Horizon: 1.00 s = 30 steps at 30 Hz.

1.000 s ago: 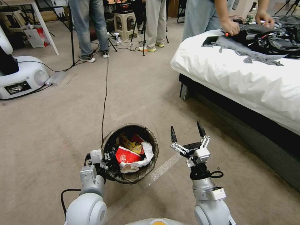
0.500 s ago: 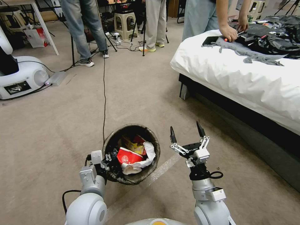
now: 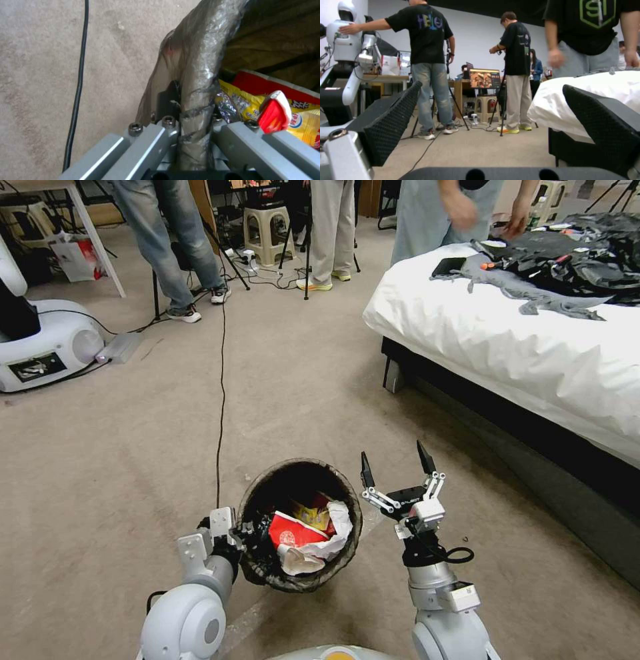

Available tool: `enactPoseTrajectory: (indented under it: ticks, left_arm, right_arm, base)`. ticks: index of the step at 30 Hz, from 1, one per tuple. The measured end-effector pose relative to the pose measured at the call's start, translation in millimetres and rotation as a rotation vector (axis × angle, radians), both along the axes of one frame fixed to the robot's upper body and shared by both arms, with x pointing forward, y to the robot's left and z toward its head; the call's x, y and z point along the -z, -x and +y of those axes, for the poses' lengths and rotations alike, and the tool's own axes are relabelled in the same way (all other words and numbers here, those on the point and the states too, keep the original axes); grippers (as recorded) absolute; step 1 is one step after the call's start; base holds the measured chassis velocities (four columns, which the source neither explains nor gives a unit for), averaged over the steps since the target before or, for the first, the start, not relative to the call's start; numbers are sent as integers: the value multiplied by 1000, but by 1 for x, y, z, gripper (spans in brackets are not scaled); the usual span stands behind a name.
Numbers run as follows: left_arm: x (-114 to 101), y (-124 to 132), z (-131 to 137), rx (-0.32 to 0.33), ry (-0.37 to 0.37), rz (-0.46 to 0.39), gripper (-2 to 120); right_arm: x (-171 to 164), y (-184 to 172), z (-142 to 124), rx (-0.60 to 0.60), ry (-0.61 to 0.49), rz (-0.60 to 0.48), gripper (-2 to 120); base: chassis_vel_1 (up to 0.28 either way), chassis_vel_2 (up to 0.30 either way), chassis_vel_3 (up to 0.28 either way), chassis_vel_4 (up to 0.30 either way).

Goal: Pick up the trash bin, then pick up the garbage from the floor and place it into the trash bin.

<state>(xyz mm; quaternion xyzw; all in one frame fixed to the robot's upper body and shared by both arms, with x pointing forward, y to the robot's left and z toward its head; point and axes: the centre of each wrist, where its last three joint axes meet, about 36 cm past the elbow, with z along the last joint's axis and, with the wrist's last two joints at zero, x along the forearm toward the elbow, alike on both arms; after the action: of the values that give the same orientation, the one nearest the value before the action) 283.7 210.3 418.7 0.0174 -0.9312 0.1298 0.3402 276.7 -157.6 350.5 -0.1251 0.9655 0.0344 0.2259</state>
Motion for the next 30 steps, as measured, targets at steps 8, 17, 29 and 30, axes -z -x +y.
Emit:
enactPoseTrajectory:
  ticks: [8, 17, 29, 30]
  left_arm:
    - [11, -8, 3, -5, 2, 32, 0]
    - [21, -26, 8, -16, 26, 37, 11]
    - [22, -37, 7, -10, 56, -12, 54]
    - [21, -38, 7, -10, 54, -17, 57]
  right_arm:
    - [2, 3, 0, -6, 5, 1, 100]
    - [5, 8, 5, -23, 8, 7, 100]
    - [9, 10, 7, -41, 18, 13, 100]
    - [9, 10, 7, -43, 19, 13, 100]
  base:
    - [0, 0, 0, 0]
    - [0, 0, 0, 0]
    - [0, 0, 0, 0]
    - [0, 0, 0, 0]
